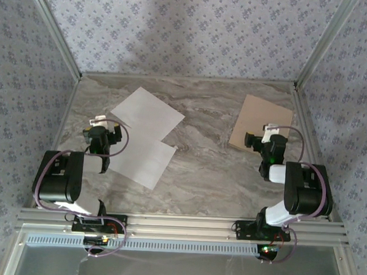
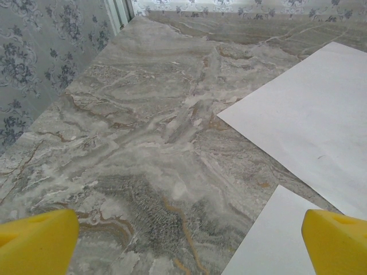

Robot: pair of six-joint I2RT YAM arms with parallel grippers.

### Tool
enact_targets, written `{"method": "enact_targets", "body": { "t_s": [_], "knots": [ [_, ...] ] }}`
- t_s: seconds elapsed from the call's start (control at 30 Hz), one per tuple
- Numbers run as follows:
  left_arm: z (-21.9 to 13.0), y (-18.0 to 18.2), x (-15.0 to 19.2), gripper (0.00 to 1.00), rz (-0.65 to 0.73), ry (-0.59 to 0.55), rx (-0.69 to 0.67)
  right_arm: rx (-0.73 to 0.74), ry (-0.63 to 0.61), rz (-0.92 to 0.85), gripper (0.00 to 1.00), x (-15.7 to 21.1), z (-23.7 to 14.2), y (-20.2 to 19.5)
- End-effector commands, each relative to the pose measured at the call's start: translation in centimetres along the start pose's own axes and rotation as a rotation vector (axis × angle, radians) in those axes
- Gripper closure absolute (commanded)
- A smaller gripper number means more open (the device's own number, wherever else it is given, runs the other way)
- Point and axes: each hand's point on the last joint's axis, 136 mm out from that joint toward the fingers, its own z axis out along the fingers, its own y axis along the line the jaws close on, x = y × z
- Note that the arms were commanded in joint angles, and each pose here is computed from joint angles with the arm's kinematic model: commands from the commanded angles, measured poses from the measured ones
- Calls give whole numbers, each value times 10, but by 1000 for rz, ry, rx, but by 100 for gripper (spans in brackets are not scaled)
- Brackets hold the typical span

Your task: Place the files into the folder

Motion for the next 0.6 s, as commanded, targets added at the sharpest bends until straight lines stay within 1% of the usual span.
{"method": "enact_targets", "body": {
  "t_s": [0.0, 0.07, 0.13, 0.23, 0.37, 0.47, 0.57],
  "knots": [
    [-13, 4, -32, 0, 7, -42, -64, -1, -17, 59, 0, -17, -14, -6],
    [-25, 4, -48, 0, 12, -63, -78, 18, -12, 97, 0, -30, -23, -13],
    [-38, 1, -67, 0, -25, -90, -66, 20, -2, 154, 0, -44, -31, -17],
    [-59, -19, -94, 0, -55, -128, 22, 10, 33, 278, 0, -65, -41, -18],
    [-88, -53, -130, 0, -65, -161, 116, 5, 142, 505, 0, -75, -48, -24],
    [-104, -87, -152, 0, -69, -125, 200, -51, 191, 646, 0, -80, -48, -28],
    [-113, -131, -161, 0, -68, -40, 319, -51, 243, 771, 0, -74, -43, -40]
  ]
}}
